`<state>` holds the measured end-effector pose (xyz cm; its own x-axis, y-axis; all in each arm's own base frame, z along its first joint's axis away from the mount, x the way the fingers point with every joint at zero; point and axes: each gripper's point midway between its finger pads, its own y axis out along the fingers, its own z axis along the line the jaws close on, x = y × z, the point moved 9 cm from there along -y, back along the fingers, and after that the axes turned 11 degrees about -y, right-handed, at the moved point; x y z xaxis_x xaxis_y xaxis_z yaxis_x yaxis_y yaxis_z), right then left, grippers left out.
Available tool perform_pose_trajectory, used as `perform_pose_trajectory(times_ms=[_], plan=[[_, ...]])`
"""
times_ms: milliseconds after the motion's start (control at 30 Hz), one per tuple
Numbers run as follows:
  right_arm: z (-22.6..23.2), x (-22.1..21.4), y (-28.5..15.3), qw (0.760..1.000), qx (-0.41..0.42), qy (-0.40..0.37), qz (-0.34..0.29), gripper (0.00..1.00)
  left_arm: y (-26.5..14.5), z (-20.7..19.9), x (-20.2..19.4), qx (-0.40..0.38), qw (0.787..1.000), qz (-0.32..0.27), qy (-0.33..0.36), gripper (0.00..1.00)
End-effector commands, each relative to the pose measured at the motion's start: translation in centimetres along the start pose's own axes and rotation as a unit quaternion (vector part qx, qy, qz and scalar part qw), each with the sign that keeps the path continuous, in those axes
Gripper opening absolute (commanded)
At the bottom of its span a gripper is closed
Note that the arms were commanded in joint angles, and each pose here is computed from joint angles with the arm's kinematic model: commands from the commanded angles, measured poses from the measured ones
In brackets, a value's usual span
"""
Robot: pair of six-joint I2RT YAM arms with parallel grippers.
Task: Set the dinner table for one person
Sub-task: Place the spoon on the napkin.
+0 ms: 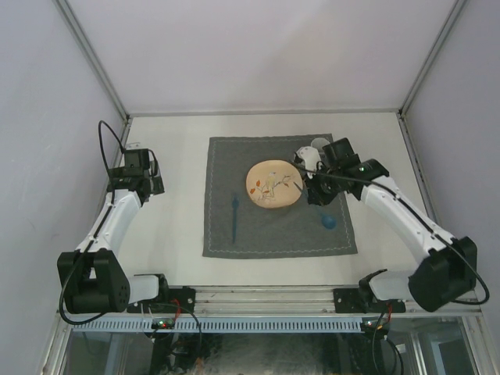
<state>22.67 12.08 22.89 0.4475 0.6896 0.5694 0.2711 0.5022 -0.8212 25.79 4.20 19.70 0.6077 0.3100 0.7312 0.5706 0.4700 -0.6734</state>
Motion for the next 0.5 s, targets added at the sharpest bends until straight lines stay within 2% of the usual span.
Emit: perform_pose_trajectory(times_ms=[0, 33, 67, 133, 233, 300, 367, 467], plan=[[1.4, 1.4, 0.0, 0.99, -0.076, -0.109, -0.042, 0.0, -0.8, 0.2, 1.7, -0.005, 1.0, -0.025, -0.017, 1.0], [2.0, 1.0, 0.0, 0.986, -0.058, -0.155, -0.034, 0.0, -0.9, 0.2, 1.7, -0.006, 1.0, -0.025, -0.017, 0.99], [2.4, 0.5, 0.1, 0.971, -0.031, -0.234, -0.024, 0.0, -0.9, 0.2, 1.8, -0.006, 0.999, -0.027, -0.018, 0.99], [3.2, -0.4, 0.2, 0.946, 0.003, -0.324, 0.007, 0.0, -0.9, 0.2, 1.8, -0.006, 0.999, -0.029, -0.018, 0.99], [3.4, -1.8, 0.1, 0.884, 0.06, -0.459, 0.065, 0.0, -0.8, 0.2, 1.8, -0.006, 0.999, -0.027, -0.019, 0.99], [3.5, -2.4, -0.1, 0.84, 0.091, -0.528, 0.082, 0.0, -0.5, 0.1, 1.6, -0.001, 1.0, -0.023, -0.016, 0.99], [3.6, -2.9, -0.6, 0.787, 0.121, -0.6, 0.073, 0.0, -0.3, 0.1, 1.5, 0.006, 1.0, -0.02, -0.015, 0.99], [3.2, -4.7, -0.9, 0.658, 0.152, -0.733, 0.085, 0.0, 0.0, 0.3, 1.4, 0.013, 1.0, -0.019, -0.018, 0.99]])
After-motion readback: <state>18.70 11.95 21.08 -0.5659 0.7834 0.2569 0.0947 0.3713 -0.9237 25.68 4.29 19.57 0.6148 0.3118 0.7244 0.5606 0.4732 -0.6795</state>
